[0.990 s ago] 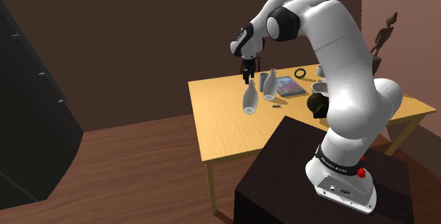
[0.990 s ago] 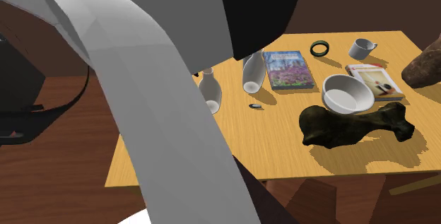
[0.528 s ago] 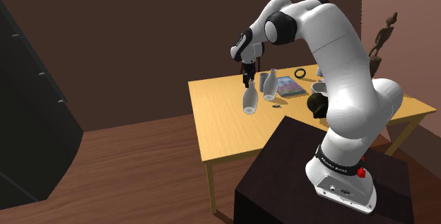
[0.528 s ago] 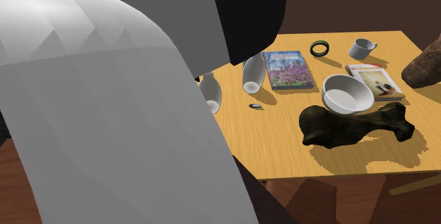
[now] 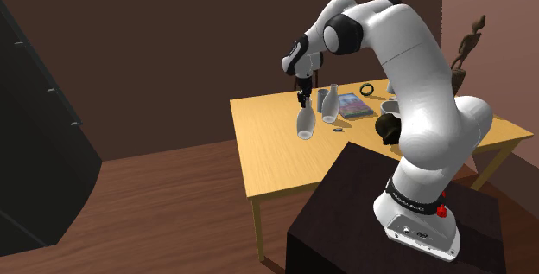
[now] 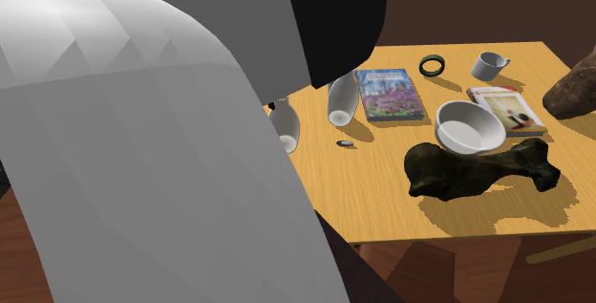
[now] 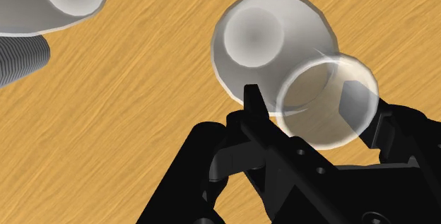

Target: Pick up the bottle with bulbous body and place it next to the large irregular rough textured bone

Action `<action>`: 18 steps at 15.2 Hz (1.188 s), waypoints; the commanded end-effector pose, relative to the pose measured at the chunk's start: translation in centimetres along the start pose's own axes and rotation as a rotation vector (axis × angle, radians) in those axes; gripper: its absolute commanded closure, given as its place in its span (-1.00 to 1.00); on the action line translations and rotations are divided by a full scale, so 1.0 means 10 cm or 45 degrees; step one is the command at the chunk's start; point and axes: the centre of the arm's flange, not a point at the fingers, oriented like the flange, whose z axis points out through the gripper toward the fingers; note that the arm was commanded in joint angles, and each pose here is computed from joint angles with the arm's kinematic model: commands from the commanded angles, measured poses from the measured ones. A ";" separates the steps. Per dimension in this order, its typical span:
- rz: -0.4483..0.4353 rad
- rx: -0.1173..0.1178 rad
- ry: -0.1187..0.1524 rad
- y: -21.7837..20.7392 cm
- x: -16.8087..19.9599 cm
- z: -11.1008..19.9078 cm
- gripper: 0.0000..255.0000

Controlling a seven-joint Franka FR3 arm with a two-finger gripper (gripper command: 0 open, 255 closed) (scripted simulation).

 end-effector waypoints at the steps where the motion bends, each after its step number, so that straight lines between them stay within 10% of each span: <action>1: 0.000 0.000 0.000 0.00 0.00 0.00 1.00; 18: 0.000 0.000 0.000 0.01 -0.06 -0.57 1.00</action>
